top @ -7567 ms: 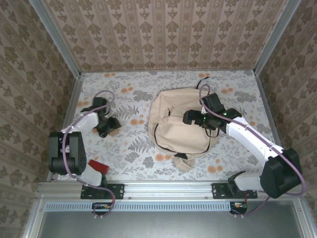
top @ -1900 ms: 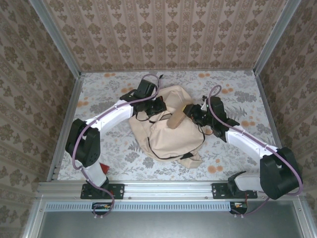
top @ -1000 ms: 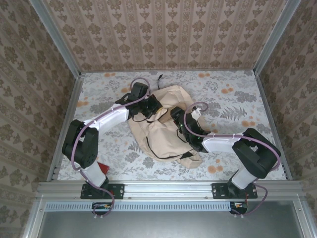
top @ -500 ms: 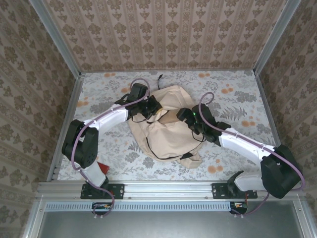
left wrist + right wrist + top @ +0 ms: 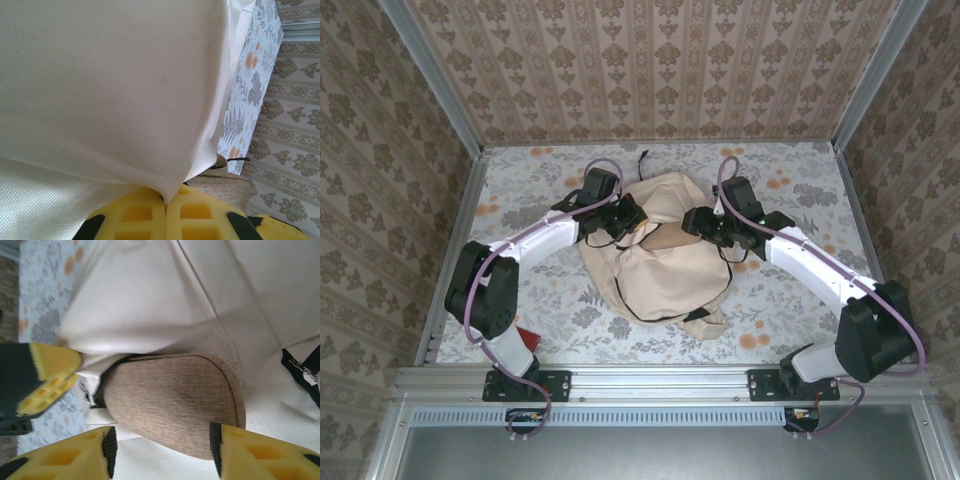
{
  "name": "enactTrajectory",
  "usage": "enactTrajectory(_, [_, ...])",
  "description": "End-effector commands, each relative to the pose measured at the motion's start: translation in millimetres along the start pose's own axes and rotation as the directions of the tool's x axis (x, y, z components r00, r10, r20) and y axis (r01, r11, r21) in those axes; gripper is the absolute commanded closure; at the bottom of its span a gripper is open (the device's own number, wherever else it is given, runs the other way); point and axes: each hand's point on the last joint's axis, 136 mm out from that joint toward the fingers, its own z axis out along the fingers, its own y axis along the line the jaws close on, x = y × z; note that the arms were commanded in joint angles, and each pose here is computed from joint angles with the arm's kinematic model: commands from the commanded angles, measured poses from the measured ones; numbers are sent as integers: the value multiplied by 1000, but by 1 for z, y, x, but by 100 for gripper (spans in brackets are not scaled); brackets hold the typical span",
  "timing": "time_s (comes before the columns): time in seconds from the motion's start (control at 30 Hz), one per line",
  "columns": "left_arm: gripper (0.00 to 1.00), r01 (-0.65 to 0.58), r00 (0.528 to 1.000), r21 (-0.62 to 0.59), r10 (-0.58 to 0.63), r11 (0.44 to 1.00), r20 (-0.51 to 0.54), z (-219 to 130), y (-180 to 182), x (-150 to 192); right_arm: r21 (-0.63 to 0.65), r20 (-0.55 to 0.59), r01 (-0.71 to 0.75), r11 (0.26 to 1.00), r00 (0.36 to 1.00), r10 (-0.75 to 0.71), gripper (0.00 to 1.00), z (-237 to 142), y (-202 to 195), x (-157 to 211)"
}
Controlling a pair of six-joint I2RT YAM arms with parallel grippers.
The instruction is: Pack the student bag
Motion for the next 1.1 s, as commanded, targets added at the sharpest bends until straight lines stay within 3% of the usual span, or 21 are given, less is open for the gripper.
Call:
enactTrajectory(0.0, [98, -33, 999, 30, 32, 999, 12, -14, -10, -3, 7, -93, 12, 1000, 996, -11, 48, 5, -7, 19])
enactTrajectory(0.27, [98, -42, 999, 32, 42, 999, 4, -13, -12, -3, -41, -78, 32, 999, 996, -35, 46, -7, -1, 23])
enactTrajectory(0.37, [98, -45, 999, 30, 44, 999, 6, -13, -11, -4, 36, -23, 46, 998, 999, -45, 42, -19, -10, 12])
enactTrajectory(0.43, [98, -44, 999, 29, 43, 999, 6, -13, -10, -4, 123, 7, 41, 992, 999, -42, 33, -21, -25, 6])
enactTrajectory(0.6, [98, -45, 999, 27, 45, 999, -3, -13, -8, -1, 159, -50, 62, 985, 997, -55, 30, -2, -34, 11])
enactTrajectory(0.73, [98, -49, 999, 33, 49, 998, -5, -14, -10, 0, 85, -111, 73, 994, 992, -64, 36, 12, -21, 16])
enactTrajectory(0.9, [98, -65, 998, 42, 65, 997, -12, -17, -14, 3, -74, -171, 49, 996, 983, -61, 54, 24, 8, 28])
enactTrajectory(1.07, [98, -91, 995, 46, 93, 995, -31, -22, -15, 12, -170, -208, -15, 985, 978, -22, 61, 36, 28, 41])
